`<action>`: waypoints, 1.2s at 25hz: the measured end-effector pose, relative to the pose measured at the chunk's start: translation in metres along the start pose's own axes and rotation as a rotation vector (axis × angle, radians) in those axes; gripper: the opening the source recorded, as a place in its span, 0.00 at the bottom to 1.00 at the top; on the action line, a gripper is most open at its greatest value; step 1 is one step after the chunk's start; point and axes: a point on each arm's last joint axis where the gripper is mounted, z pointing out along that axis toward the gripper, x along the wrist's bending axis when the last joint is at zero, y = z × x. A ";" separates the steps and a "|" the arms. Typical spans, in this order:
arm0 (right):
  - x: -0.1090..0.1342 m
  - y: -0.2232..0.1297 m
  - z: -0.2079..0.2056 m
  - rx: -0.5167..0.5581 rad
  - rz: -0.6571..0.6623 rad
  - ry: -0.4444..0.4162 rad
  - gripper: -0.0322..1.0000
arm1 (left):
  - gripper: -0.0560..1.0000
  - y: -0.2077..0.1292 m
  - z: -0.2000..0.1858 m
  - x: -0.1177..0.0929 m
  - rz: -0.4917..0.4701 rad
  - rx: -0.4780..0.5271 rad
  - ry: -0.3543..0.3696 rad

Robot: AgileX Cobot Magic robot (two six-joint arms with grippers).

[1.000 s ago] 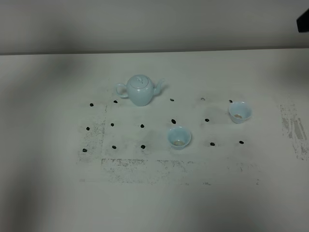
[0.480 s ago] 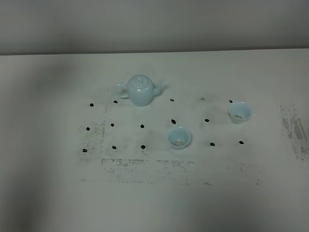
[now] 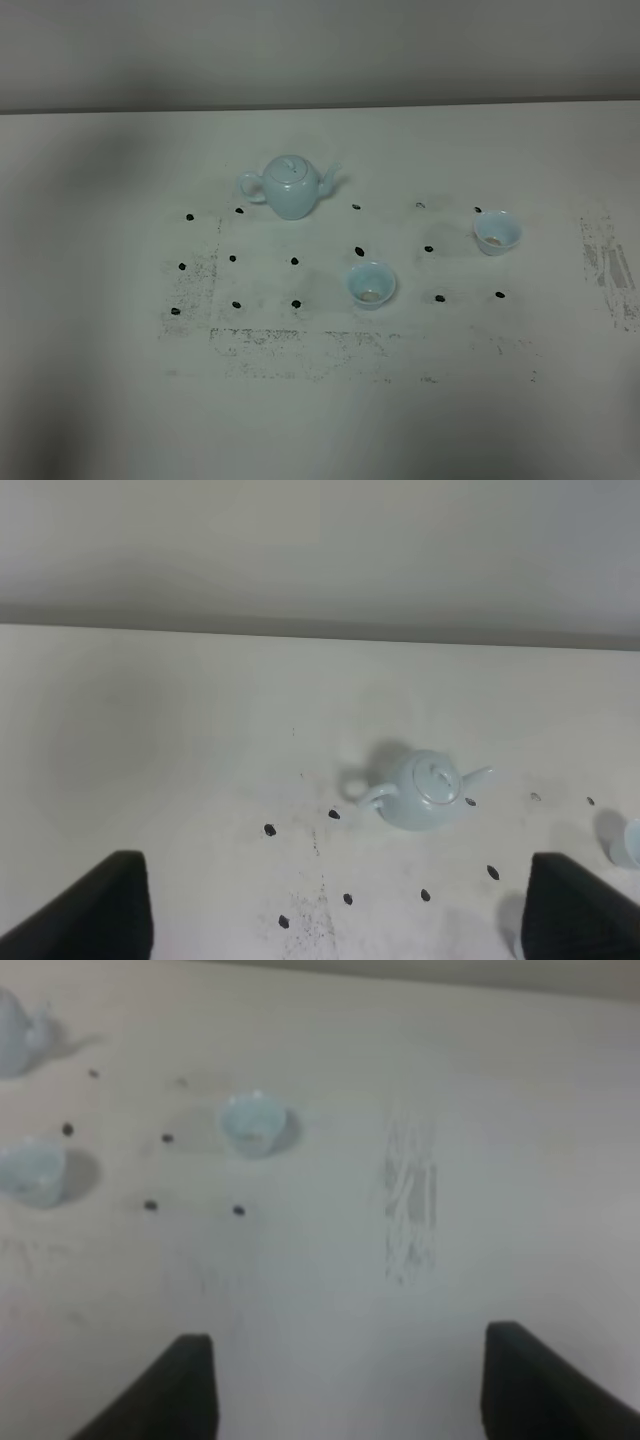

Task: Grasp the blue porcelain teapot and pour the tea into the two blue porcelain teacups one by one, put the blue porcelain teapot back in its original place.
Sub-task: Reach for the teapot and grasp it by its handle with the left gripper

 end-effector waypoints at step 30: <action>0.003 -0.049 -0.003 -0.092 -0.052 -0.028 0.52 | 0.74 0.000 0.000 0.000 0.002 -0.001 0.004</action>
